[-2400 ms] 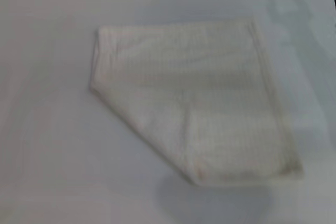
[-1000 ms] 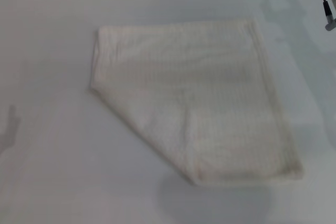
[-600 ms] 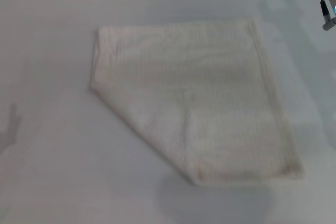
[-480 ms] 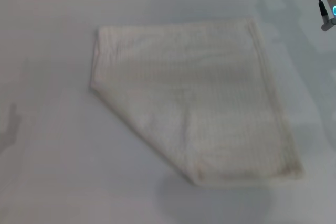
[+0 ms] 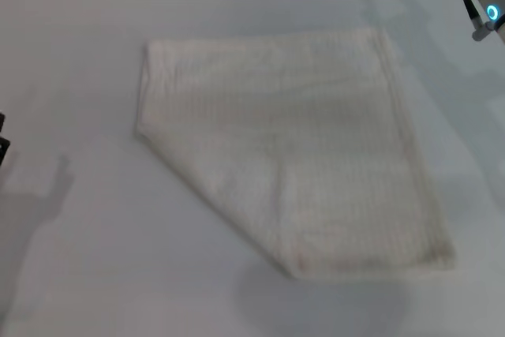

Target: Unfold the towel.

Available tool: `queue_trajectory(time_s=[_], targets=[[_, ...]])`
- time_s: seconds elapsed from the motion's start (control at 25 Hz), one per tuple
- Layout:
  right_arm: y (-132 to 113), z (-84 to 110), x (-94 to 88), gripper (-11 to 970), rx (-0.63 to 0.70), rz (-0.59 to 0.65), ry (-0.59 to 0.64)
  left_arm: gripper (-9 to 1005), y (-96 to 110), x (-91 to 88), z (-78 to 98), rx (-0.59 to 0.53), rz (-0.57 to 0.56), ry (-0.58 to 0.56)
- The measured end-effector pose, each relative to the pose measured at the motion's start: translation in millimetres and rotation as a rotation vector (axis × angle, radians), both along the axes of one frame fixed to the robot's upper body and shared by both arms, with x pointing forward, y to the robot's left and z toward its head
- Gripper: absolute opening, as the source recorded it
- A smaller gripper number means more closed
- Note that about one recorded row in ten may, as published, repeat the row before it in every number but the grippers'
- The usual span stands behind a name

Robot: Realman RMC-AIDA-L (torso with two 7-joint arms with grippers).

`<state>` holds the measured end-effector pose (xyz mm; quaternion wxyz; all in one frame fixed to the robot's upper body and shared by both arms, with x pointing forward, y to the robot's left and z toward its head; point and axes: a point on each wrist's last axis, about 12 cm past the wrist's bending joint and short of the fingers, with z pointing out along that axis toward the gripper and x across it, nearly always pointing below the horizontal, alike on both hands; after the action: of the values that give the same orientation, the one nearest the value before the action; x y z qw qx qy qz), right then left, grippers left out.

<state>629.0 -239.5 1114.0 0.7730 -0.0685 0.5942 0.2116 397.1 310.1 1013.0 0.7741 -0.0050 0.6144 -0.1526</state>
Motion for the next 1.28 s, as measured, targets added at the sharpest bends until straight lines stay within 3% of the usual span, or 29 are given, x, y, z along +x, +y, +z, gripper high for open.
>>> queue_trajectory(time_s=[0.24, 0.52, 0.84, 1.12, 1.28], targets=[[2, 7.5, 5.9, 614, -0.037, 0.035, -0.012, 798, -5, 5.7, 3.0, -0.006, -0.086, -0.011], [8, 14.4, 20.4, 576, -0.106, 0.080, 0.057, 794, -10, 3.1, 11.0, -0.035, -0.147, -0.075], [27, 35.2, 33.7, 532, -0.287, 0.199, 0.046, 784, 0, 0.5, 15.6, -0.089, -0.171, -0.087], [33, 76.0, 47.1, 494, -0.410, 0.389, 0.193, 780, 10, 0.6, 19.8, -0.096, -0.196, -0.095], [37, 115.3, 59.0, 326, -0.564, 0.476, 0.402, 703, 27, 11.4, 33.0, -0.106, -0.237, -0.130]])
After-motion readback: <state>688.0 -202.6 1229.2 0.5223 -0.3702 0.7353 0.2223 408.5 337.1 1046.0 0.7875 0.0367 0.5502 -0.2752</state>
